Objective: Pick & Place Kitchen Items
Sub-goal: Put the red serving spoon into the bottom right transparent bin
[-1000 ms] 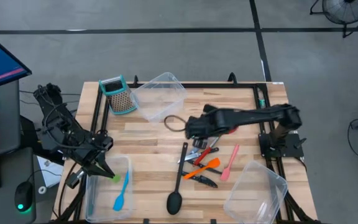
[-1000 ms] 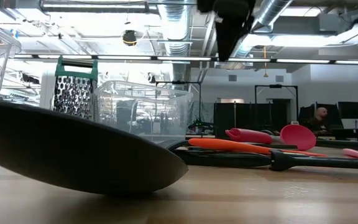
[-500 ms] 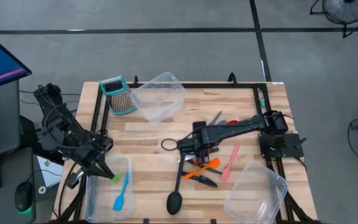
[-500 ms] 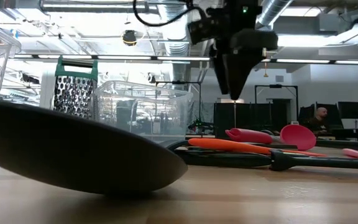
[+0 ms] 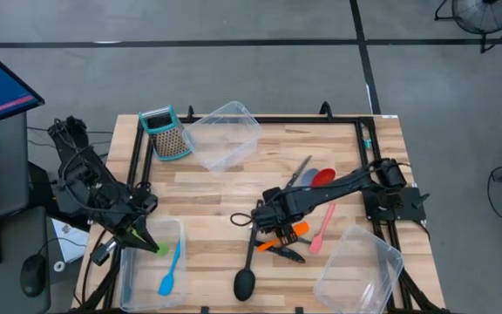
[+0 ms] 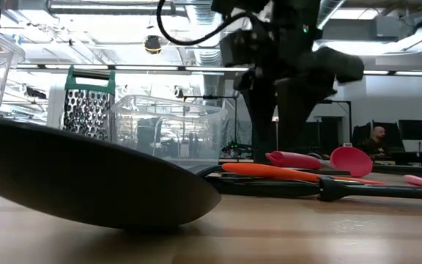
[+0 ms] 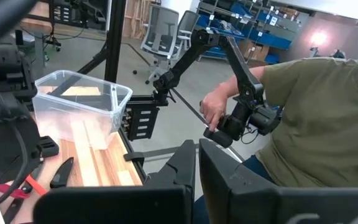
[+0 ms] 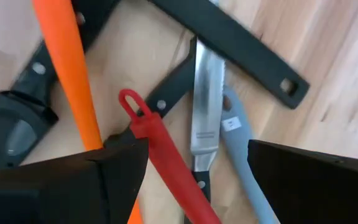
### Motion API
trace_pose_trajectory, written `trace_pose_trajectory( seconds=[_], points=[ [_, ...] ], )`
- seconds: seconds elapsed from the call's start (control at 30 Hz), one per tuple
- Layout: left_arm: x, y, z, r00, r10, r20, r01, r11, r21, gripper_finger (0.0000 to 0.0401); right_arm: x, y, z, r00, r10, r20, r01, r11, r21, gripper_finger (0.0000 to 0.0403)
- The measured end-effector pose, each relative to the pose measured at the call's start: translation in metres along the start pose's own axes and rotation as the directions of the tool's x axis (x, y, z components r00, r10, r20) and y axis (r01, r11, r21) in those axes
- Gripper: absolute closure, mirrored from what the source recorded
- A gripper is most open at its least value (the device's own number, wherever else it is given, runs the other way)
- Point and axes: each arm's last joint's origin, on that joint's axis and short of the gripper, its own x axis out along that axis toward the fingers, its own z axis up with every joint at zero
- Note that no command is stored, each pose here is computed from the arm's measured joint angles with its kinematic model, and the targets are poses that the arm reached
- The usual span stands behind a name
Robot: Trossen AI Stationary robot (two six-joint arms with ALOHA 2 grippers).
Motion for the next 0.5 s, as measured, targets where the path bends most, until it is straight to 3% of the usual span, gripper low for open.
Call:
trace_pose_trajectory(
  seconds=[0.33,0.5],
  points=[
    [0.0,0.0,0.0,1.0,0.011,0.002,-0.011,1.0,0.001,0.0398,0.03,0.009,-0.018,0.999,0.004,-0.032,-0.004,1.0,-0.003,0.0136],
    [0.0,0.001,0.0,0.999,0.035,0.009,-0.035,0.999,0.001,0.0398,0.034,0.009,-0.018,1.0,0.001,-0.002,-0.001,1.0,0.021,0.0198]
  ],
)
